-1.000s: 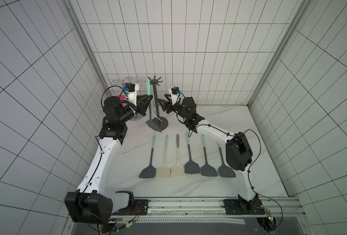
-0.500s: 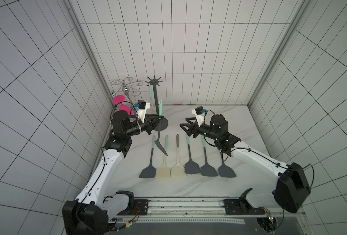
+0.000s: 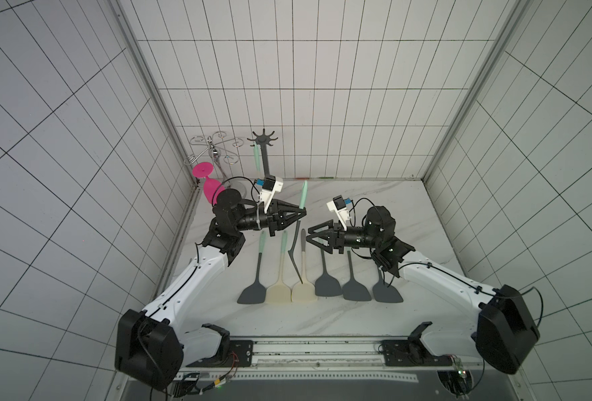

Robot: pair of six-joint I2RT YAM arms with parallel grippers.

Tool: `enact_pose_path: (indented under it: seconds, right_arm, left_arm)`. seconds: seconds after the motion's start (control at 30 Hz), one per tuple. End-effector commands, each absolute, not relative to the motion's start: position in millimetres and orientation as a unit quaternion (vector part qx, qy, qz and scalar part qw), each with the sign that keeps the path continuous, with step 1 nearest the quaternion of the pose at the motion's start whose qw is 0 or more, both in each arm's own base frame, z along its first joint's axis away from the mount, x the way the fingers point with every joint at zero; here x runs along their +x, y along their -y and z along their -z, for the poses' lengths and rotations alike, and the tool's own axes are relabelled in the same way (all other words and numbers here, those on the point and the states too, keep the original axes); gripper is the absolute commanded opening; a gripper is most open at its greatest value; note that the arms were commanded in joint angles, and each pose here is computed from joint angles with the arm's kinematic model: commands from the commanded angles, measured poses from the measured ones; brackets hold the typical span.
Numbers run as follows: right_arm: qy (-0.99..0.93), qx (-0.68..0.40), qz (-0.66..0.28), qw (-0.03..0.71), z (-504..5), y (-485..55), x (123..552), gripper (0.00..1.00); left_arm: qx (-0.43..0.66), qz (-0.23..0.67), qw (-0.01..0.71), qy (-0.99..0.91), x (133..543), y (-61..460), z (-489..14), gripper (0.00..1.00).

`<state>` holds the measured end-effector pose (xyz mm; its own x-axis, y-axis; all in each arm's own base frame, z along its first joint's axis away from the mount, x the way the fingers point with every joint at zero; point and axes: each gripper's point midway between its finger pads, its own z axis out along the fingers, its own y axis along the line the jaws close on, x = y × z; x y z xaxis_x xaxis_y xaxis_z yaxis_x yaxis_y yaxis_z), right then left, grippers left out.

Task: Take the spatula off the kitchen utensil rack
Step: Place the spatula at the center of the board.

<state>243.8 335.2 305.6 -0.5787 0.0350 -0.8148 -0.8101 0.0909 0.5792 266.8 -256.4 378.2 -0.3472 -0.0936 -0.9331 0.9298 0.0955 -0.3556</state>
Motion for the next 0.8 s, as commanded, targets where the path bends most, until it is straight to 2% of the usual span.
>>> enact_pose_path:
  seconds: [0.0,0.37,0.6,0.77]
  right_arm:
    - [-0.615,-0.307,-0.639,0.345,-328.1,-345.0,238.2,0.62]
    - [-0.599,-0.299,-0.651,0.359,-330.7,-352.0,242.0,0.52]
    - [-0.608,-0.305,-0.629,0.378,-321.1,-341.8,236.7,0.53]
    - [-0.641,-0.305,-0.553,0.436,-309.5,-316.3,239.4,0.55]
  left_arm:
    - [0.359,0.592,0.458,-0.558,258.5,260.1,-395.7,0.0]
    - [0.308,0.62,0.478,-0.541,269.3,270.9,-396.9,0.0]
    - [0.287,0.625,0.464,-0.558,285.2,274.9,-375.4,0.0]
    - [0.289,0.621,0.463,-0.563,286.9,271.2,-370.9,0.0]
